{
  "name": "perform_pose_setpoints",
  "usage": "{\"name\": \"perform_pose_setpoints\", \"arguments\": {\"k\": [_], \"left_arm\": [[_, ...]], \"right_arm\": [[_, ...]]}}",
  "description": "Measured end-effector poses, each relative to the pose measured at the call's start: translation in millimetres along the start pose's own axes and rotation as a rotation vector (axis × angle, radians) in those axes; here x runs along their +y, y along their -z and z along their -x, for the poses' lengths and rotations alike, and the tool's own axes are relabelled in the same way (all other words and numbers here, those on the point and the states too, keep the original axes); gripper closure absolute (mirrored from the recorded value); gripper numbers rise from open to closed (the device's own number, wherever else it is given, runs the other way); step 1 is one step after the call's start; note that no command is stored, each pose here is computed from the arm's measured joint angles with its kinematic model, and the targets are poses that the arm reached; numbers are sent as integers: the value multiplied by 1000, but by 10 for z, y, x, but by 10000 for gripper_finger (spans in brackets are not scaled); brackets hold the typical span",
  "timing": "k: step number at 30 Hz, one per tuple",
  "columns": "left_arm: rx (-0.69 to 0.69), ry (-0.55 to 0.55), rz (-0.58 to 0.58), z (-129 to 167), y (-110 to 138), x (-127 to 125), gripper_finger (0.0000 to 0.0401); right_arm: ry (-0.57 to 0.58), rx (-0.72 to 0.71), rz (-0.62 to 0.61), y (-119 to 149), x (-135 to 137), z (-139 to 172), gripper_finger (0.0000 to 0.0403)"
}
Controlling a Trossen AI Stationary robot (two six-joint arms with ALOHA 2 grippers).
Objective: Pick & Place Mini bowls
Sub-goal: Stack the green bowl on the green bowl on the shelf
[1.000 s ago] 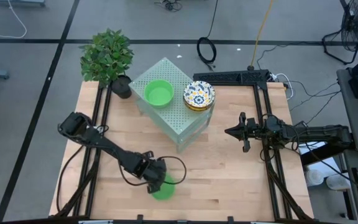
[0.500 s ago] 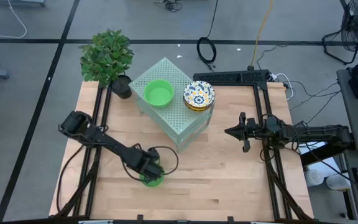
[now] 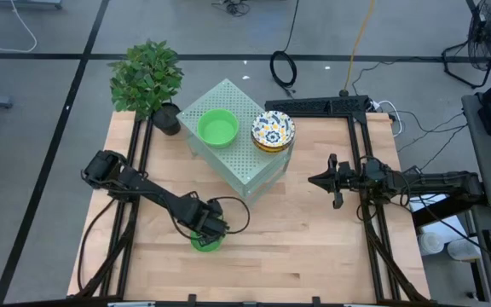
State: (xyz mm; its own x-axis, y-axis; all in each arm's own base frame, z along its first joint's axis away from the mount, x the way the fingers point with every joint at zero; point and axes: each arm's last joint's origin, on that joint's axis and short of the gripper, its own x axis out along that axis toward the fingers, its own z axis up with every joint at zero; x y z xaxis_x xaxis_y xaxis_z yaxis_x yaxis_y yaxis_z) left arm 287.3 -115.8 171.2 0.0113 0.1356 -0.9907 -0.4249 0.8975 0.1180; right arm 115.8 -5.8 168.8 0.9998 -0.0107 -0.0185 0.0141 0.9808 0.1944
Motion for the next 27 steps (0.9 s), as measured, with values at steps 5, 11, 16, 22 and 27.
{"name": "perform_pose_setpoints", "arguments": {"k": [5, 11, 16, 22, 27], "left_arm": [[1, 9, -244, 15, 34, -38, 219], [-6, 2, -325, 14, 31, -36, 219], [-7, 3, -354, 15, 34, -39, 232], [8, 20, -354, 14, 37, -41, 301], [16, 32, -373, 16, 41, -44, 361]], "right_arm": [[0, 0, -1, 0, 0, 0, 403], [0, 0, 0, 0, 0, 0, 403], [0, 0, 0, 0, 0, 0, 403], [0, 0, 0, 0, 0, 0, 403], [0, 0, 0, 0, 0, 0, 403]]}}
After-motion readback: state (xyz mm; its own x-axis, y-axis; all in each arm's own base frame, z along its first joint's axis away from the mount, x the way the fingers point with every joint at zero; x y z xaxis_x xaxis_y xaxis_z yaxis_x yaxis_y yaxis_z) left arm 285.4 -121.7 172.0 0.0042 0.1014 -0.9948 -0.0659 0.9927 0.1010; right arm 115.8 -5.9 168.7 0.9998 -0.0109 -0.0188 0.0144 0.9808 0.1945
